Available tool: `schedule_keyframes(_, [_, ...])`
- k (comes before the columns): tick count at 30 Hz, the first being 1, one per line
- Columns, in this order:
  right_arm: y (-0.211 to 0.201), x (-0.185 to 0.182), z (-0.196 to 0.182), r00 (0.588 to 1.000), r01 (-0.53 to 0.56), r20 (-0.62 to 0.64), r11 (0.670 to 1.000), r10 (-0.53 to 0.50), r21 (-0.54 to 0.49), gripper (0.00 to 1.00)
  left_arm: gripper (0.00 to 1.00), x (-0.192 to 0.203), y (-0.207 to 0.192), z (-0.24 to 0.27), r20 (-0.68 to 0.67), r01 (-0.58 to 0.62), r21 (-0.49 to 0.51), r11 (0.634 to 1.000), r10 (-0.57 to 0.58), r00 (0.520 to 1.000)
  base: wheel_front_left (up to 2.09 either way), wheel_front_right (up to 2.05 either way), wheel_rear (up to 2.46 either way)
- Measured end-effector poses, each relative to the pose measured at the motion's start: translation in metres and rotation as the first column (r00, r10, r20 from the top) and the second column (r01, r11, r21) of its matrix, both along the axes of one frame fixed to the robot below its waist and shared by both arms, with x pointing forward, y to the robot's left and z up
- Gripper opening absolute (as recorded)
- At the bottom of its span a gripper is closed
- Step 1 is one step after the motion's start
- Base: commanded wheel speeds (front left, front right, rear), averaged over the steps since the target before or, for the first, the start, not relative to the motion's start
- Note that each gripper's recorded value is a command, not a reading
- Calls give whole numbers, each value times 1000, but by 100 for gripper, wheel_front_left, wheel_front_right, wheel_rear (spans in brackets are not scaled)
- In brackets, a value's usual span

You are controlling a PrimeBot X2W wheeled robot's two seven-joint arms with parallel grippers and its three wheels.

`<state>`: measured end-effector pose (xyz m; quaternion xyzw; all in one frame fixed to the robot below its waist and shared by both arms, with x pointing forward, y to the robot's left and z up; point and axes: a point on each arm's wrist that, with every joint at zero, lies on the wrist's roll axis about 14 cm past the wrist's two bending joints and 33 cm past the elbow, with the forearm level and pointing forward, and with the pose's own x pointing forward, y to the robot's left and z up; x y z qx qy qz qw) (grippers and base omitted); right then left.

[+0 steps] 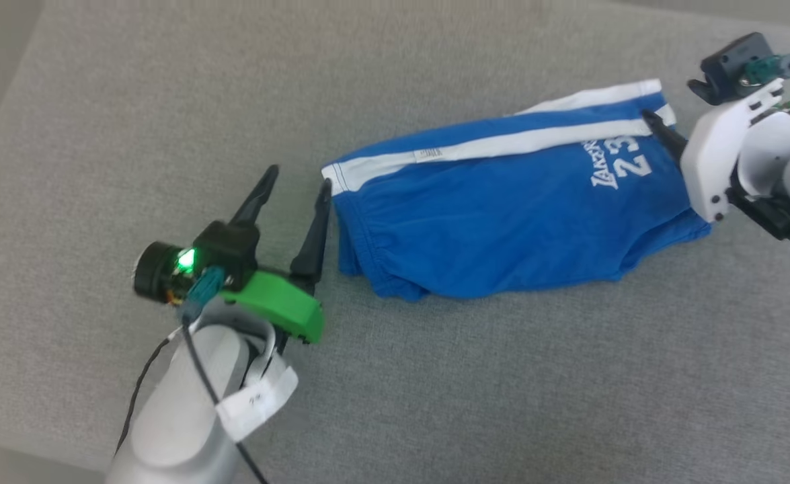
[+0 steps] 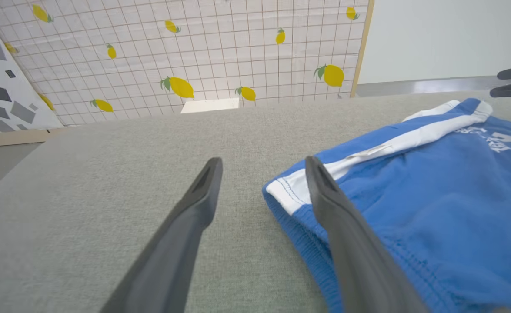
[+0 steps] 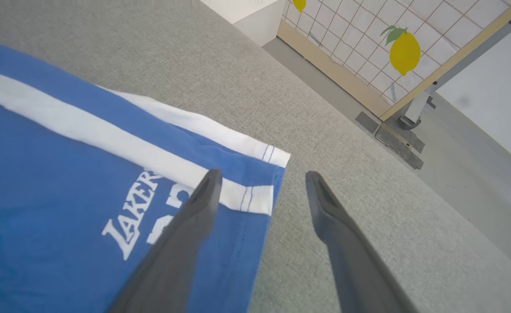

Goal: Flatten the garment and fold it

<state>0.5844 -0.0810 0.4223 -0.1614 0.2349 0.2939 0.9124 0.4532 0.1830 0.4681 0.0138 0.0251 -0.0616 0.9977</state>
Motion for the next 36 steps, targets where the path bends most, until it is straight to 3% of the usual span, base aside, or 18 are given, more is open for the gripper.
schedule_keyframes(7, [-18, -13, 45, 999, -38, -9, 993, 37, -111, 100, 100, -31, 26, 53, 164, -116, 83, 990, 101, 981, 0, 0, 0])
schedule_keyframes(13, [-31, -34, 40, 972, -115, -228, 950, 48, -291, 100, 100, -51, 44, 81, 264, -231, 133, 964, 191, 946, 0, 0, 0])
schedule_keyframes(16, [-41, -33, 35, 951, -123, -309, 930, 10, -347, 100, 100, -57, 51, 88, 287, -288, 108, 952, 247, 926, 0, 0, 0])
schedule_keyframes(30, [-10, -26, -48, 852, -158, -524, 942, -21, -296, 100, 100, -78, 84, 57, 195, -437, 121, 891, 410, 891, 0, 0, 0])
schedule_keyframes(36, [-5, -26, -63, 835, -165, -550, 949, -10, -270, 100, 100, -78, 90, 48, 169, -454, 124, 882, 432, 886, 0, 0, 0])
